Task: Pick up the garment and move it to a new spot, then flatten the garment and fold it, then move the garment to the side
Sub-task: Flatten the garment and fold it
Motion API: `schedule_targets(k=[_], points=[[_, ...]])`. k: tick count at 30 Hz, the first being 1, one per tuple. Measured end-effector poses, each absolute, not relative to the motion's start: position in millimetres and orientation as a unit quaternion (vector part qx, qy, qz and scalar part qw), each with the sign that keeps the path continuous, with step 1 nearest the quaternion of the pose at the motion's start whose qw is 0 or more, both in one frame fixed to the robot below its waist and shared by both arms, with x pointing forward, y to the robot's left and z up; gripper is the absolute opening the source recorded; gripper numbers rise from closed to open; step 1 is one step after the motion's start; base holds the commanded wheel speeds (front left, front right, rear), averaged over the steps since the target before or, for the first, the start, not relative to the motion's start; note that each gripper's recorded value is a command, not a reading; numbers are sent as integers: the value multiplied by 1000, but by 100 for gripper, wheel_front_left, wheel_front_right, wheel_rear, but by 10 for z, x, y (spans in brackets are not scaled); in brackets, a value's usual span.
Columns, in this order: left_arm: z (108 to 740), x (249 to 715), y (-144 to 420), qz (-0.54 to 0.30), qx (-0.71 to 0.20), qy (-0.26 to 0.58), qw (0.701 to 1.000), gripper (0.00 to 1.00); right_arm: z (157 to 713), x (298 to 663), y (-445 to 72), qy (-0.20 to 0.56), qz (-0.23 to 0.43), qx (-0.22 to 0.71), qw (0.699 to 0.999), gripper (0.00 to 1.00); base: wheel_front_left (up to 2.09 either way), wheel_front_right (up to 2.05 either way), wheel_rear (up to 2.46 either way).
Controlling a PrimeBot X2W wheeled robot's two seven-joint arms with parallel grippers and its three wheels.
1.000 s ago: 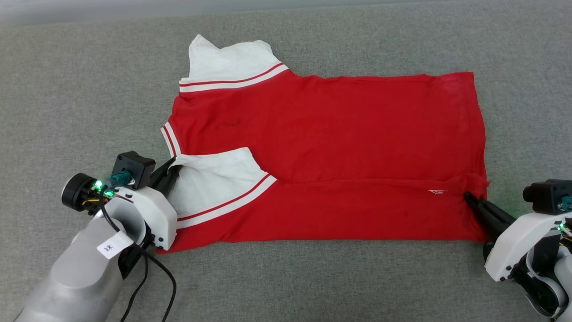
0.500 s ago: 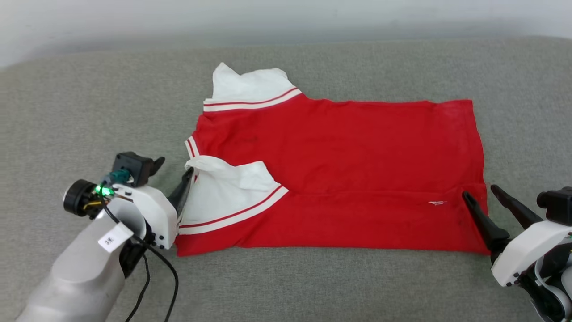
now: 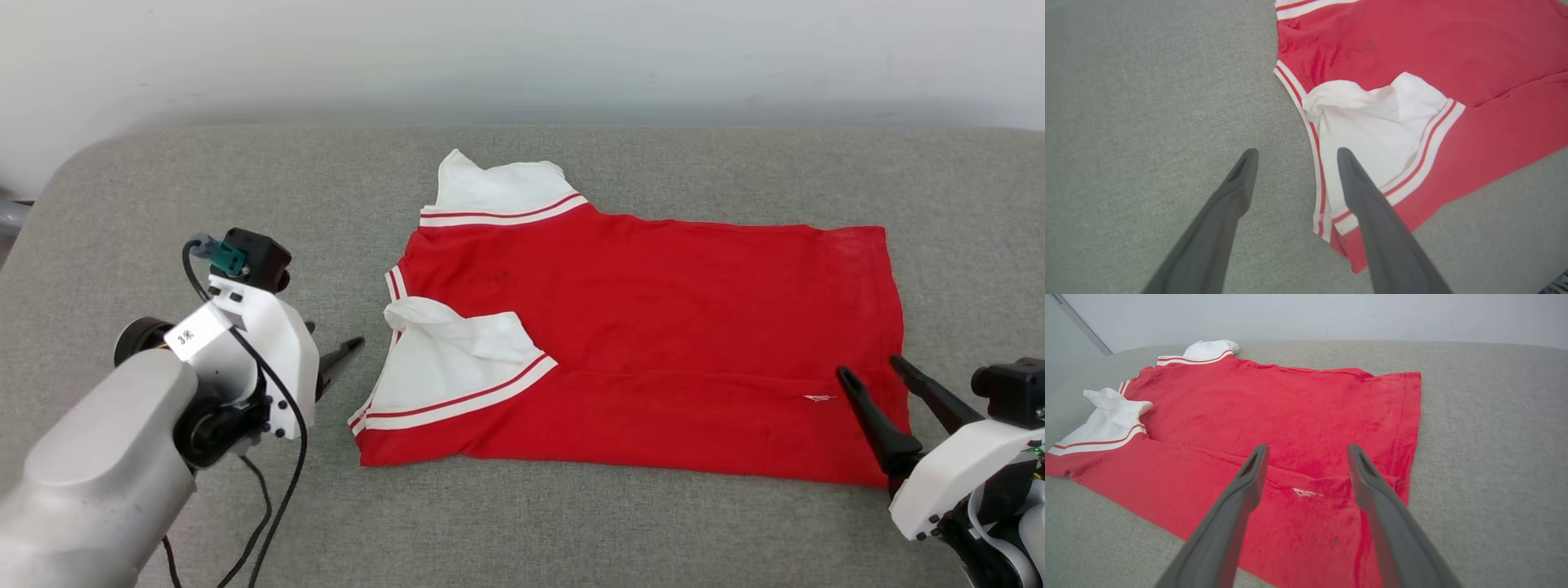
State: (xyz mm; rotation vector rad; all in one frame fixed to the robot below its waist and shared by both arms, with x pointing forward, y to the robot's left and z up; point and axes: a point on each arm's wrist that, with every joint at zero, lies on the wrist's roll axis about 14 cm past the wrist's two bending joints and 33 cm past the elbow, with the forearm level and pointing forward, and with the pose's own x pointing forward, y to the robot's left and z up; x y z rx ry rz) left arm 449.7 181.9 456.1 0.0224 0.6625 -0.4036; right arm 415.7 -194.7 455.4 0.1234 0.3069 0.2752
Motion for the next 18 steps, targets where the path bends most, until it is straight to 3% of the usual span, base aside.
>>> schedule_targets(k=[11, 18], points=[[4273, 4068, 1787, -233, 48, 491, 838, 100, 4577, 4126, -1946, 153, 133, 65, 977, 100, 0, 0, 0], [4024, 3979, 1657, -251, 61, 529, 808, 100, 4497, 4100, -2002, 165, 123, 69, 976, 100, 0, 0, 0]])
